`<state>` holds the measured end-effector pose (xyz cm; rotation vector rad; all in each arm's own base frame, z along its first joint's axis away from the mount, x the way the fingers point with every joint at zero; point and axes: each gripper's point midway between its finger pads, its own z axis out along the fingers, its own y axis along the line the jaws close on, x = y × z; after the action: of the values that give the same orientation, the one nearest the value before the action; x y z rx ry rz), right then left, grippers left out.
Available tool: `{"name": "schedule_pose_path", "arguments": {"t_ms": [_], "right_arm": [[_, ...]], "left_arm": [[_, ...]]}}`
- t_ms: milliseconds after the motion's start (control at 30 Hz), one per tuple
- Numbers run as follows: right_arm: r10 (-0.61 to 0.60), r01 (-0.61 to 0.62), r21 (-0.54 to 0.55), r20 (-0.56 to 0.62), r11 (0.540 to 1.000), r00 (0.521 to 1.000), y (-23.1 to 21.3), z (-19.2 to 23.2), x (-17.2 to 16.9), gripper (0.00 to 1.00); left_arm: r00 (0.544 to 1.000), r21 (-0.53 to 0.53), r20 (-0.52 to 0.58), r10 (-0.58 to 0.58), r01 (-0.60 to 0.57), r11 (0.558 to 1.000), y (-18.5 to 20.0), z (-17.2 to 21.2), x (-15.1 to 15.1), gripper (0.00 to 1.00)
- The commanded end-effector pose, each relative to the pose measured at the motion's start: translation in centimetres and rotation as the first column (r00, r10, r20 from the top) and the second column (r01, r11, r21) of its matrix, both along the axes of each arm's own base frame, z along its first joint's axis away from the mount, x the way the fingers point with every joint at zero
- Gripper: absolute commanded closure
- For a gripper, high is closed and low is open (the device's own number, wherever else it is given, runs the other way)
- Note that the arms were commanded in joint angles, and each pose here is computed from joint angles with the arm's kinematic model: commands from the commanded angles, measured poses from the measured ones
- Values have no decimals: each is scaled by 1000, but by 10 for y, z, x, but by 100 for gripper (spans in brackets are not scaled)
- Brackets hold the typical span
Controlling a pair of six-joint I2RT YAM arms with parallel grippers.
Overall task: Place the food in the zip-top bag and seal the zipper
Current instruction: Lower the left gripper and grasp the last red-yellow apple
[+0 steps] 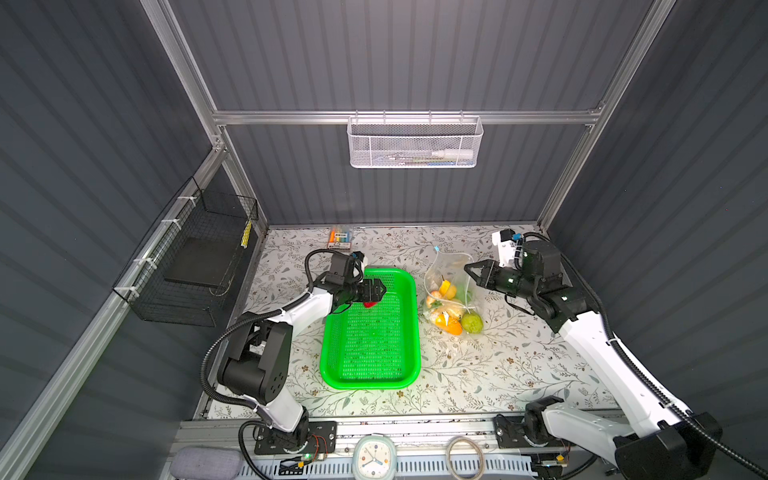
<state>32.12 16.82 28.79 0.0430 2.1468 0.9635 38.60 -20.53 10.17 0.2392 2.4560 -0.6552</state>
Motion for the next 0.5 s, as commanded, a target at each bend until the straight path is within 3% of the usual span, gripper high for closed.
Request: {"name": "schedule_pose_path", "arguments": {"t_ms": [0,200,467], "right_arm": [[3,-3,7,23,1000,1000,1,10,0,100],[2,-2,7,14,1000,1000,1,6,-1,100],[8,-8,21,9,1000,1000,3,7,0,100]], "left_arm": [[1000,107,-5,-8,9,994,7,-13,7,11],[997,220,10,-73,69,973,10,-26,11,11],[993,260,-1,-116,113,959,5,-38,14,12]]}}
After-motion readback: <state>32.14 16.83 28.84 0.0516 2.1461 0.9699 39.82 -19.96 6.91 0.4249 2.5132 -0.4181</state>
